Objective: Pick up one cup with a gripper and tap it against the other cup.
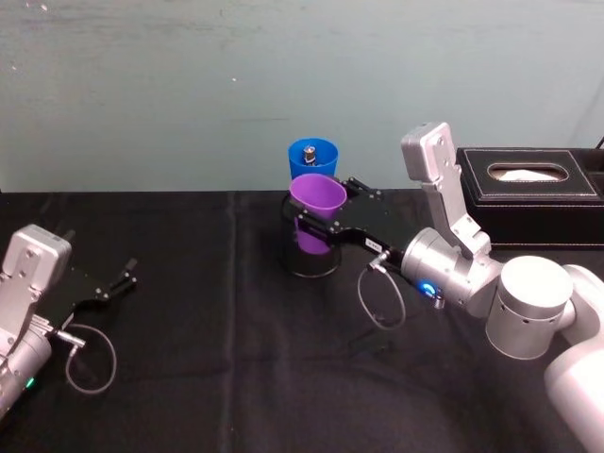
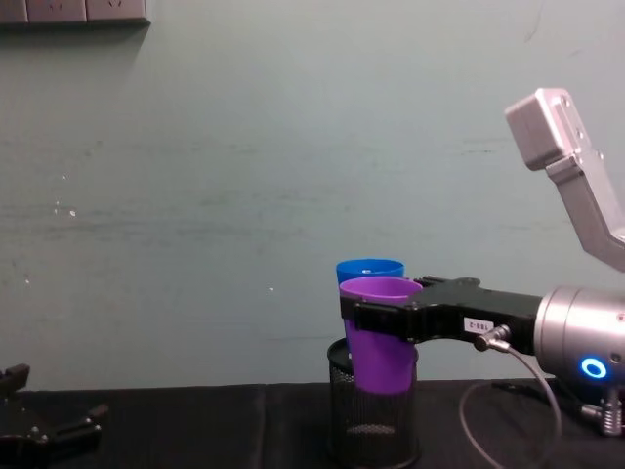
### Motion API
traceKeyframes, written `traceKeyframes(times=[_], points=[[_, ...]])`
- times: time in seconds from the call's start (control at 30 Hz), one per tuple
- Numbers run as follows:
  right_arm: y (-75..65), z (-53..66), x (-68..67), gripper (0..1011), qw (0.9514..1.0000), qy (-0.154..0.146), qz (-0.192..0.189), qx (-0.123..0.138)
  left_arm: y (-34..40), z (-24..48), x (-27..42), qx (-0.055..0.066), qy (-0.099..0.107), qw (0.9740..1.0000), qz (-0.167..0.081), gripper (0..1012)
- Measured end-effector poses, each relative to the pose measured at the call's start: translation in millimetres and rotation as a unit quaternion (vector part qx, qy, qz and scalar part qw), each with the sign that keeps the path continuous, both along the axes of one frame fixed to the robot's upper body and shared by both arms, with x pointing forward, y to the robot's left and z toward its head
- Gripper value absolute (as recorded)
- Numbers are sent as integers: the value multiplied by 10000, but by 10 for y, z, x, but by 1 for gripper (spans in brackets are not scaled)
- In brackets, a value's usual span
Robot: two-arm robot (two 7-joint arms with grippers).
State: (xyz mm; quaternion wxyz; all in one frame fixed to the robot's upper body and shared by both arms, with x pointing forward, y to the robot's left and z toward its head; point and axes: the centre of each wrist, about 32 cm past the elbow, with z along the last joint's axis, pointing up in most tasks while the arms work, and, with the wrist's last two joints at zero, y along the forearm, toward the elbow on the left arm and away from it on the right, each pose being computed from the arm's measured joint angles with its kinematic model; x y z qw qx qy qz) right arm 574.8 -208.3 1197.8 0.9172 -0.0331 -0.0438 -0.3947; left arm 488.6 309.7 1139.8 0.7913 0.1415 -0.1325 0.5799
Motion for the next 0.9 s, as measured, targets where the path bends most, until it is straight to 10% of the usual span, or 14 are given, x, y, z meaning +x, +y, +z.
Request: traceKeyframes(times=[0.9], points=[[62,100,208,718,9998,-101,-153,27,0,0,0,0,0,10000,0,1000]])
